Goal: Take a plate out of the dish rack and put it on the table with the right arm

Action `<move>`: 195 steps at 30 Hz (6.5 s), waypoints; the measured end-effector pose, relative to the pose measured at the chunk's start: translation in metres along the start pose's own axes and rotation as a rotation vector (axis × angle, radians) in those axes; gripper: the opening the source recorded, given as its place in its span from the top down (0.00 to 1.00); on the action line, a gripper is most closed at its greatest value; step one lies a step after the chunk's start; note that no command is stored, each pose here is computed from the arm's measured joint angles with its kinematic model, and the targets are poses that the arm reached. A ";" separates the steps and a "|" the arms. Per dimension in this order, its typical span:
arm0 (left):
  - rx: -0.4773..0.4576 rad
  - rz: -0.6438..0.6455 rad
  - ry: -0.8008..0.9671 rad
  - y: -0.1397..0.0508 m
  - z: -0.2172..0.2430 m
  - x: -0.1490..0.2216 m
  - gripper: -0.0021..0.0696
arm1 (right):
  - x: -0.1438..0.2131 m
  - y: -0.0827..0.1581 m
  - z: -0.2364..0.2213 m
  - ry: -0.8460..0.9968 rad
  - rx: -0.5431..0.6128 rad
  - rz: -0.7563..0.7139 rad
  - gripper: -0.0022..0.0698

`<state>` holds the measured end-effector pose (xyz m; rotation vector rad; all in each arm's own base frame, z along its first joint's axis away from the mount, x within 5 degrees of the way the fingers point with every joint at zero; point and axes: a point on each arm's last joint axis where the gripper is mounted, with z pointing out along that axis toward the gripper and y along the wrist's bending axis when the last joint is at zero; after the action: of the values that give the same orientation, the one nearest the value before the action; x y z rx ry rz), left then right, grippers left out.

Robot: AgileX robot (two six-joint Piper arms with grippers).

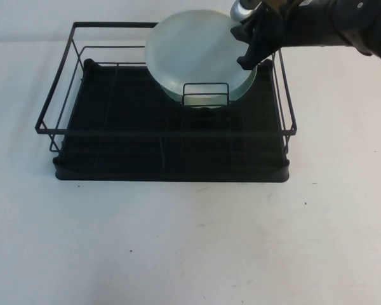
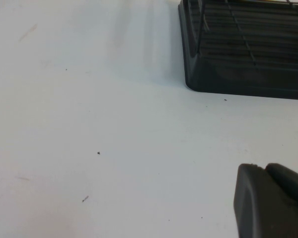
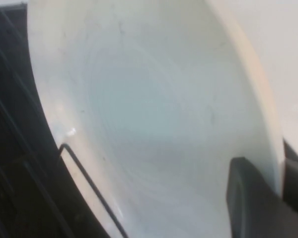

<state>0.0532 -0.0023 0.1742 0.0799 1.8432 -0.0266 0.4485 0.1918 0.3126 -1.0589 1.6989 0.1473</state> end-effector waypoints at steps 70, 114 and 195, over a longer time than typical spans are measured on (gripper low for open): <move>0.000 0.000 0.000 0.000 0.000 0.000 0.98 | 0.103 0.152 -0.049 0.701 -0.324 1.067 0.86; 0.000 0.000 0.000 0.000 0.000 0.000 0.98 | 0.043 0.156 -0.319 0.293 -0.131 0.616 0.99; 0.000 0.000 0.000 0.000 0.000 0.000 0.98 | 0.233 0.221 -0.329 -0.015 0.610 0.667 1.00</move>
<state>0.0532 -0.0023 0.1742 0.0799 1.8432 -0.0266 0.0531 0.0047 0.1721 -0.0268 1.8545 0.0501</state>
